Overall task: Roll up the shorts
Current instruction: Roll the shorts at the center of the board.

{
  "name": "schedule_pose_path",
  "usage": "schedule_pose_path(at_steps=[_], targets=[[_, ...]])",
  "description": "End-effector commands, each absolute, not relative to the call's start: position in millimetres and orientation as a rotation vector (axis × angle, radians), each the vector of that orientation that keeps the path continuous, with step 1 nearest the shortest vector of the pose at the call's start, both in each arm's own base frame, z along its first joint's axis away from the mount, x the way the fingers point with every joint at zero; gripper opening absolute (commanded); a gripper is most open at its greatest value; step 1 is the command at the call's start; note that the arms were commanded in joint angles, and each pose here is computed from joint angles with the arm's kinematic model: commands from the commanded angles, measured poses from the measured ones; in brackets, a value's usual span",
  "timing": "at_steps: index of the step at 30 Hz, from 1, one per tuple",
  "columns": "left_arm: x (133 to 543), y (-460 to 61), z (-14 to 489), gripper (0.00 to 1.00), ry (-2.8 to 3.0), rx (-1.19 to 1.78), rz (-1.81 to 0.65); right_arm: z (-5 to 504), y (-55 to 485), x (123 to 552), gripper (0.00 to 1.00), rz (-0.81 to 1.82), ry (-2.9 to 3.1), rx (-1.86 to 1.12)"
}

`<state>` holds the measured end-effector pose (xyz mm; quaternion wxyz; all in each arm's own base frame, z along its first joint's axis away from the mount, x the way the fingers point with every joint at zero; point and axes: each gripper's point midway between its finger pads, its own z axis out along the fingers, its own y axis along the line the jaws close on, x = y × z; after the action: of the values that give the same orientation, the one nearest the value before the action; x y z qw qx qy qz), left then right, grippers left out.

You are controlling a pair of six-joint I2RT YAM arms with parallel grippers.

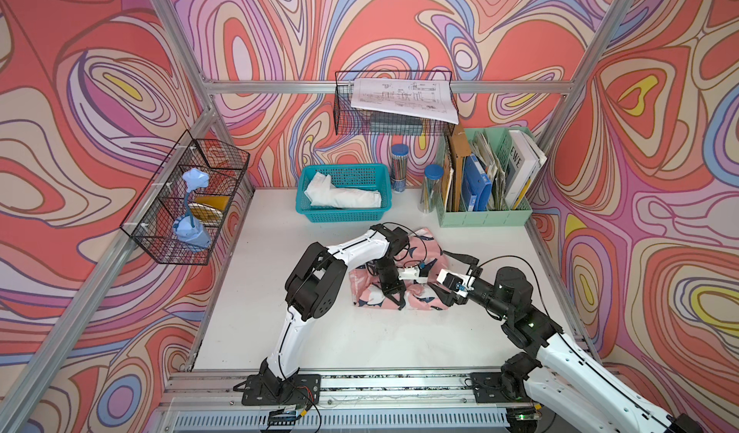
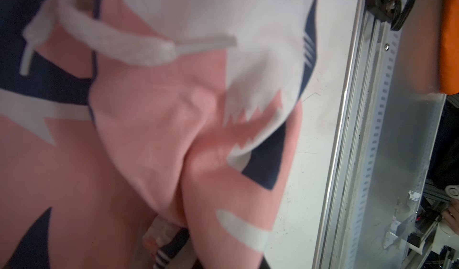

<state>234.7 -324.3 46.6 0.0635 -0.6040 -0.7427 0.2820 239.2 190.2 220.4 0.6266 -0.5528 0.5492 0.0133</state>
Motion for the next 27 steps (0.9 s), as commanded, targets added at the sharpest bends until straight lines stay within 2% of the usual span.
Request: schedule_pose_path(at_steps=[1, 9, 14, 21, 27], targets=[[231, -307, 31, 0.00, -2.190, -1.706, 0.820, 211, 194, 228, 0.94, -0.105, 1.155, -1.401], [252, -305, 16, 0.00, -2.232, -1.600, 0.841, 150, 207, 191, 0.93, -0.157, 1.167, -1.770], [254, -299, 4, 0.00, -2.207, -1.547, 0.778, 127, 205, 182, 0.93, -0.179, 1.195, -1.873], [256, -296, -3, 0.00, -2.204, -1.512, 0.737, 87, 198, 187, 0.85, -0.230, 1.315, -1.998], [257, -297, -5, 0.00, -2.197, -1.489, 0.734, 79, 200, 214, 0.78, -0.319, 1.445, -1.883]])
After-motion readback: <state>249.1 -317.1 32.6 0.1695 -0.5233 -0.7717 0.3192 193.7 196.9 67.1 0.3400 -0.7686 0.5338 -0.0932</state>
